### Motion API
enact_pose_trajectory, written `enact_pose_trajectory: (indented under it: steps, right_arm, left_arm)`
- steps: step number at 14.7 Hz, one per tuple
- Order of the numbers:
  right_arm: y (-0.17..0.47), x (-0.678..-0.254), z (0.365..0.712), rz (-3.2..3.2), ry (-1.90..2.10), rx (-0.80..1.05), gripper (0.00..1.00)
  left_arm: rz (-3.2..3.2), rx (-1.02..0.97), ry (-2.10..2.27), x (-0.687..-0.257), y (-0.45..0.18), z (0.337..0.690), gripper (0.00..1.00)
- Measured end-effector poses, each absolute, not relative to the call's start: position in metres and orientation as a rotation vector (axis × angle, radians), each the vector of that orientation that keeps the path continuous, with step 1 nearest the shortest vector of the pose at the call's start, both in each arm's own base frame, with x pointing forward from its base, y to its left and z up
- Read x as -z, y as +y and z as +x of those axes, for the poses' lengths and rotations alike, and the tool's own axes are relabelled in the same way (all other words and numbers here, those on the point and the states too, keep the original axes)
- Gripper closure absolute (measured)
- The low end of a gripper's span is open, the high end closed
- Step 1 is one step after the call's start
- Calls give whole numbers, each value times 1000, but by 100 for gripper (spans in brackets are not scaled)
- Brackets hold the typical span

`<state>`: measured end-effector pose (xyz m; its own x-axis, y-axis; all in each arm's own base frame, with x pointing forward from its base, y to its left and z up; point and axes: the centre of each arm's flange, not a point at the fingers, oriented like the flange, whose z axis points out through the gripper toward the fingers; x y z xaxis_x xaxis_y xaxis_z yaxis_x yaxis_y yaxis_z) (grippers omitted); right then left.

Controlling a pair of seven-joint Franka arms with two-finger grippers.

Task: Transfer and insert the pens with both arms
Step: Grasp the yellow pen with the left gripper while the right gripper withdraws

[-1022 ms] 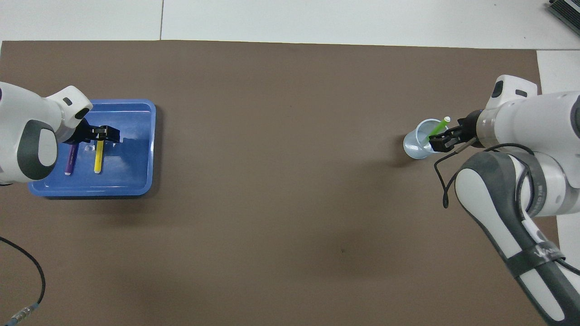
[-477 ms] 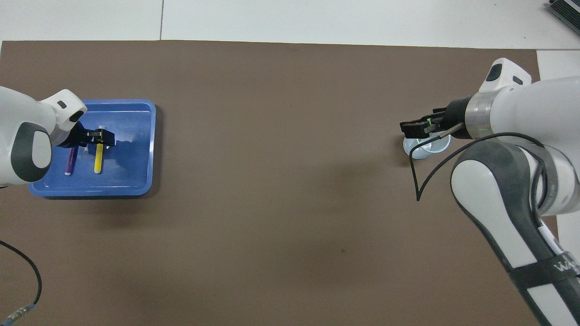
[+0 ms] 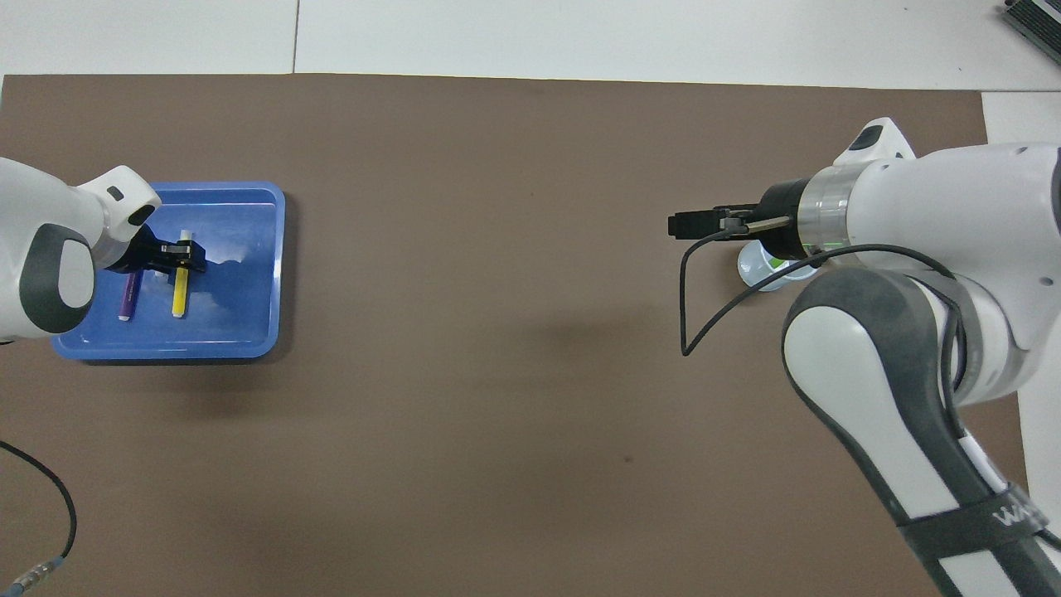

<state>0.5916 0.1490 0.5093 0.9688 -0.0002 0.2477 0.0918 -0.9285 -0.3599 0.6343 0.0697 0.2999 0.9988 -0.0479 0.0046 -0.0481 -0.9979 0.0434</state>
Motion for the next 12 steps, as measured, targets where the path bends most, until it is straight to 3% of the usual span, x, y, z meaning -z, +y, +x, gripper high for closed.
enact_pose_trajectory:
  steps: [6,8,12]
  right_arm:
    - [180,-515,585,-2565,305,205,0]
    - [186,-516,583,-2546,369,177,0]
    - [201,-518,578,-2508,442,132,0]
  left_arm:
    - [3098,-5,-77,-300,69,634,47]
    - [3101,-8,-79,-302,70,634,62]
    - [3100,1,-83,-302,68,634,70]
